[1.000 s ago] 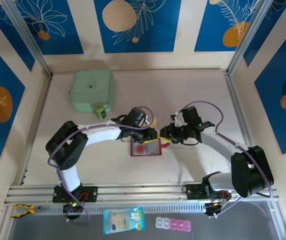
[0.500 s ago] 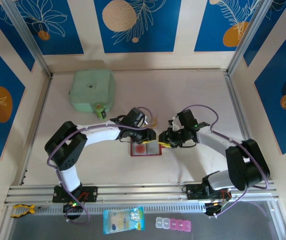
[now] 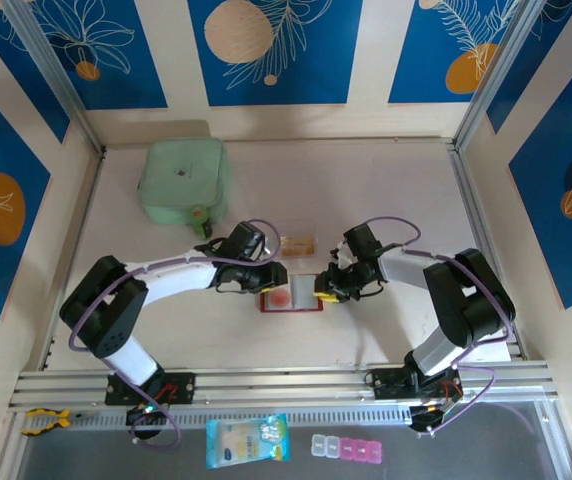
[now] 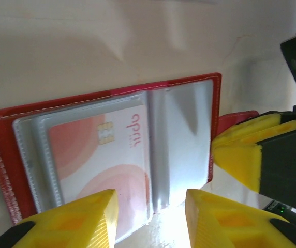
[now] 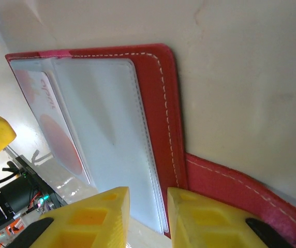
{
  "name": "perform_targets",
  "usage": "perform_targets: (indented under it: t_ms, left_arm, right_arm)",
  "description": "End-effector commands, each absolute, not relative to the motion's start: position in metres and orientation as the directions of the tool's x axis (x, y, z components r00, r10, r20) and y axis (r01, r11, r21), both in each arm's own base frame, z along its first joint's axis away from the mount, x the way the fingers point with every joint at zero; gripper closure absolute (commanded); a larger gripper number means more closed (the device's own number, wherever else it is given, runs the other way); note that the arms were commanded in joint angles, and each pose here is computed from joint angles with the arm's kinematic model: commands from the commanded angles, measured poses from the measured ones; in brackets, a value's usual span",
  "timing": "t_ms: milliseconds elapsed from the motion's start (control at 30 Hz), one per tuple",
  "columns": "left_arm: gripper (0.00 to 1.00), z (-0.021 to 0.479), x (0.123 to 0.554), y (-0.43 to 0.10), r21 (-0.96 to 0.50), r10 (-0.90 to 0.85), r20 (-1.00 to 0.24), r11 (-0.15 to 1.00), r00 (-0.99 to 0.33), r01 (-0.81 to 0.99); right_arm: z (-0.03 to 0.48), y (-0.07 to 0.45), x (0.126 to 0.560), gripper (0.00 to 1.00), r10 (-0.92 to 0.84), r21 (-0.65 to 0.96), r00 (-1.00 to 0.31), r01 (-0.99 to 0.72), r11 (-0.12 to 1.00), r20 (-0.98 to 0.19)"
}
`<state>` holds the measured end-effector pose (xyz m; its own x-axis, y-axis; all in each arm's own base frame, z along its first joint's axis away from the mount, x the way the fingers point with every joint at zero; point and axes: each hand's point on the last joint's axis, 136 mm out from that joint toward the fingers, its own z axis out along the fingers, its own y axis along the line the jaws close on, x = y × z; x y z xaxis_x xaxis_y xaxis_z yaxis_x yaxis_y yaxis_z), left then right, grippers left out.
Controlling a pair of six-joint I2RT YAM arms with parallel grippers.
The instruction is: Take the credit cards out of the card holder
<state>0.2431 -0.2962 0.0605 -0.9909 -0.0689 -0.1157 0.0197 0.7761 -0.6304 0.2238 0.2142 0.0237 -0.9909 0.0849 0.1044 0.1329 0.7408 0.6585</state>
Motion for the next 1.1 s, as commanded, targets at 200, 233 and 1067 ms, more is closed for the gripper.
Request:
perform_targets:
  t_ms: [200,233,1067]
  left_arm:
    - [0.64,0.051,0.236,-0.276,-0.607,-0.093,-0.112,0.795,-0.989,-0.006]
    - [0.65,0.05,0.236,-0.275,-0.603,-0.094,-0.11,0.797,-0.989,-0.008]
    - [0.77,0.022,0.233,-0.255,-0.494,-0.074,-0.103,0.869,-0.992,-0.013]
  right_arm:
    - [0.026,0.211,0.239,0.74,0.064,0.634,-0.996,0.084,0.769,0.055]
    - [0.028,0.211,0.239,0.74,0.064,0.633,-0.996,0.085,0.769,0.056]
    - [0.077,0.255,0.241,0.74,-0.014,0.679,-1.0,-0.013,0.734,-0.003]
